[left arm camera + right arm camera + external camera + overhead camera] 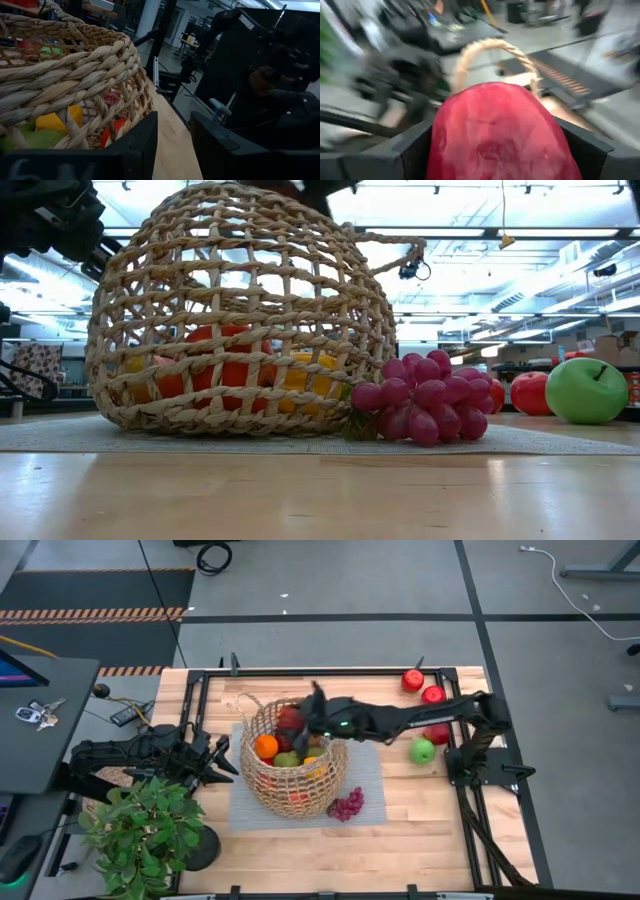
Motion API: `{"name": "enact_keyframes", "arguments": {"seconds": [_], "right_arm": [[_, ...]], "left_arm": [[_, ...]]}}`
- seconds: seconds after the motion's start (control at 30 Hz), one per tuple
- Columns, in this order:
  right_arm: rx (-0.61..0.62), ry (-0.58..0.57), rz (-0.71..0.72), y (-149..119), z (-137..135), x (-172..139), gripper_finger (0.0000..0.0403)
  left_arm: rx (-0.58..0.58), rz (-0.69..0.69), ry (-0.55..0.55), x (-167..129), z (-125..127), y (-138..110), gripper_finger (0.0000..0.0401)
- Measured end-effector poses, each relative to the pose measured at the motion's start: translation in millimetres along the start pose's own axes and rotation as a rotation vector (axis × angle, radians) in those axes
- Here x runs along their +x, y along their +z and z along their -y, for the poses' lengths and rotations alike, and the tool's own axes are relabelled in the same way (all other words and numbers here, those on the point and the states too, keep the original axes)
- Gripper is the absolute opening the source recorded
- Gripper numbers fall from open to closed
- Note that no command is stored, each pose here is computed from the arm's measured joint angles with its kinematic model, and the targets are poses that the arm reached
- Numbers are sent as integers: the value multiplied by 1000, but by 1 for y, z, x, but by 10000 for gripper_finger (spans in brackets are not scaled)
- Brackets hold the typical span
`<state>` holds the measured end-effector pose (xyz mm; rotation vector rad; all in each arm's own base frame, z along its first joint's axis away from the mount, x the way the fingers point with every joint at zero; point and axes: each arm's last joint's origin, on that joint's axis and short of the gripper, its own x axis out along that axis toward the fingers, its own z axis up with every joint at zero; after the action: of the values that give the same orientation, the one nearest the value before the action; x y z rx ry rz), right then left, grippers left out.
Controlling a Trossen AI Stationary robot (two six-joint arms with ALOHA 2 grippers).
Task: Build produce basket
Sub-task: Put the bottom red apple into the brown basket, then put the top red apple into the brown basket
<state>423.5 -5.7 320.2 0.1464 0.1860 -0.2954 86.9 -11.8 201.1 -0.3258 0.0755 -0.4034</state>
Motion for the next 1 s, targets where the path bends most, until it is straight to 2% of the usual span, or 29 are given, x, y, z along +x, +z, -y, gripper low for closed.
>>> {"name": "enact_keyframes", "arguments": {"seconds": [0.07,0.23,0.4,0.47,0.67,0.8,0.93,1.0], "right_arm": [[-142,-73,-44,-2,-2,13,333],[-490,-148,-98,-10,-6,42,333],[-685,-159,-183,-28,-8,54,333],[-720,-116,-216,-35,-10,55,333],[-795,8,-428,-60,-15,48,333],[-764,7,-489,-65,-14,45,340],[-740,15,-494,-66,-15,44,376],[-746,-16,-495,-63,-14,44,393]], "left_arm": [[1,1,0,0,0,0,121],[0,0,0,0,0,0,121],[0,0,1,0,0,0,121],[0,0,1,0,0,0,121],[0,1,1,0,0,0,121],[0,0,1,0,0,0,121],[0,0,1,0,0,0,121],[0,0,1,0,0,0,121]]}}
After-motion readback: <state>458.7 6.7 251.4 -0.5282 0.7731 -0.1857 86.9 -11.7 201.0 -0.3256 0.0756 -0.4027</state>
